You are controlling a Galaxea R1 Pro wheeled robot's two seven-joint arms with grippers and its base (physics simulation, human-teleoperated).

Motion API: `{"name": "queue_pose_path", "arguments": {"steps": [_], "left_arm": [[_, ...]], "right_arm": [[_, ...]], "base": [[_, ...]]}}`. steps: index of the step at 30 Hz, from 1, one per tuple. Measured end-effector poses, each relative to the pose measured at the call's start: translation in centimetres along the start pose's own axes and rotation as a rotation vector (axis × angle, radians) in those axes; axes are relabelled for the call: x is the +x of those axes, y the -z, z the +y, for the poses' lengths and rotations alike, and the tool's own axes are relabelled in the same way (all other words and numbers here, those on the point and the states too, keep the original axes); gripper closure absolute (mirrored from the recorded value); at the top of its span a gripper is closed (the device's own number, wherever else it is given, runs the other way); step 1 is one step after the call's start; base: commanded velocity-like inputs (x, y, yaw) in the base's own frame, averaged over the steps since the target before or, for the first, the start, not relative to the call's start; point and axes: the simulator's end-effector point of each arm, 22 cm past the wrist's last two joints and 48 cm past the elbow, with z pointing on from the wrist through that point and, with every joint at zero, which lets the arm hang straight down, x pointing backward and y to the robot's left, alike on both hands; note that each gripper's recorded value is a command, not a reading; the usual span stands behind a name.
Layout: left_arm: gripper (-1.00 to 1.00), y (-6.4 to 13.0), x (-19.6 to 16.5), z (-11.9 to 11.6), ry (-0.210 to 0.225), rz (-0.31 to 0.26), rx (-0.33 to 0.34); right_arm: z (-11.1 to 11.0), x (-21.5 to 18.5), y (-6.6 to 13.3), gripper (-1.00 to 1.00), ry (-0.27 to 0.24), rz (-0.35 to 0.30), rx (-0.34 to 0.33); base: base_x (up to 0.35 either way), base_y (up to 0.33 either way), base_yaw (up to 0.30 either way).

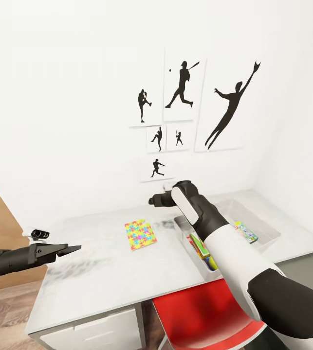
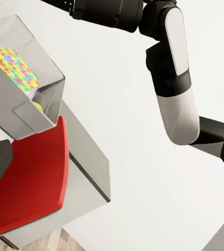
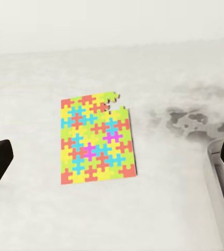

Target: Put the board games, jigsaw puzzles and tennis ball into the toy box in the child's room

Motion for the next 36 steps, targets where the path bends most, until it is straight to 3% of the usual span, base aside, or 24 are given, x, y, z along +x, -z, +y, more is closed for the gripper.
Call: {"name": "queue_pose_path", "arguments": {"steps": [36], "left_arm": [[-1.0,0.1,-0.4,-1.5,-0.032,-0.005,0.008]], "right_arm": [[0.6,-1.4,1.9,-1.0,0.008,-0.036,0.001]], "base": [[0.04,0.06,0.082]]}}
